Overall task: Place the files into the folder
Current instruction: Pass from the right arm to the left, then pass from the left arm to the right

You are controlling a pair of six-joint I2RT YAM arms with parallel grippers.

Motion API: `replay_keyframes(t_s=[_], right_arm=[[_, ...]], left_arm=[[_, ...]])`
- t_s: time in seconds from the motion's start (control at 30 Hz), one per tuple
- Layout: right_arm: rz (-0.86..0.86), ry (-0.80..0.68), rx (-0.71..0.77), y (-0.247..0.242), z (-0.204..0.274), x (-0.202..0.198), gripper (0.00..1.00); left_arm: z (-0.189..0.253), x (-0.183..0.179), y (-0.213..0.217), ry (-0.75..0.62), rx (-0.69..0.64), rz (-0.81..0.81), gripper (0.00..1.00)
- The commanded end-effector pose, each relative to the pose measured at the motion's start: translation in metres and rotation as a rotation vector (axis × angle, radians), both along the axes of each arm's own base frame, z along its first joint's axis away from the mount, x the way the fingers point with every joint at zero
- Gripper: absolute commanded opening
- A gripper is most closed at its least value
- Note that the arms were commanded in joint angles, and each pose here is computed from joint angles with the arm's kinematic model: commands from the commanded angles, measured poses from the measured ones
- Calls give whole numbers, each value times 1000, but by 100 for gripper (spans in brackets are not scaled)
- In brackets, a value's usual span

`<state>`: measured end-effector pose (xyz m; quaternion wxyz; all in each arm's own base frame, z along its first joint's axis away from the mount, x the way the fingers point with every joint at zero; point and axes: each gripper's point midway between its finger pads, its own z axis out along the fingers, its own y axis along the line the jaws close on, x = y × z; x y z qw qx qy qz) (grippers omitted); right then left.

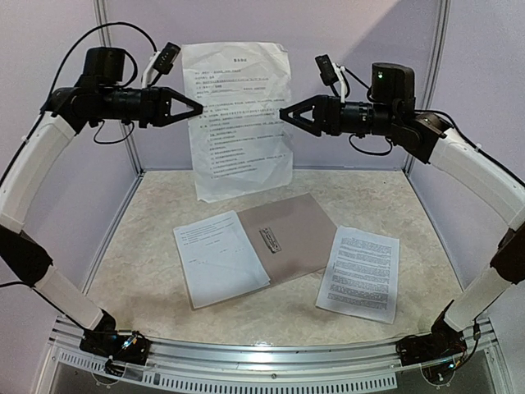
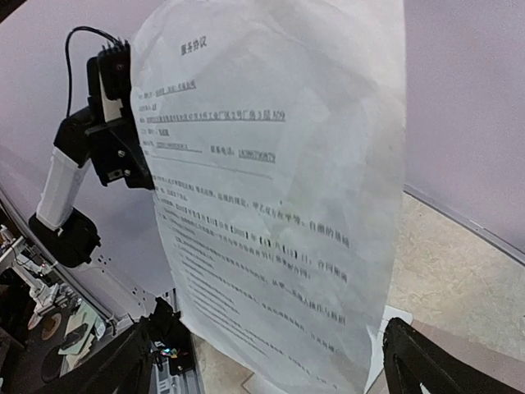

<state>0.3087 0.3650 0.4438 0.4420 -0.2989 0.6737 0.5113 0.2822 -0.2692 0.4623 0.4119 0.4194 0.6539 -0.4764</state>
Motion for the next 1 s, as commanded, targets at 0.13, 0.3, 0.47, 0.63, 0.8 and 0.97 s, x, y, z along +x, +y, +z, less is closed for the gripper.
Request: replay_keyframes(t_s=[0.13, 0.3, 0.47, 0.63, 0.8, 0.97], right_arm=[[94, -173, -10, 2, -6, -14, 99], [108, -211, 14, 1, -6, -19, 99], [119, -259, 14, 7, -6, -14, 99], [107, -267, 17, 16, -7, 1, 99], [129, -291, 53, 26, 5, 9, 99], [157, -277, 80, 36, 9, 15, 99]], left_arm=[[-3, -17, 17, -55, 96, 55, 0], [2, -19, 14, -63, 84, 31, 0], [10, -32, 15, -111, 98, 3, 0], [19, -52, 17, -153, 112, -34, 0], [24, -63, 18, -170, 114, -51, 0], [27, -67, 17, -179, 115, -57, 0]])
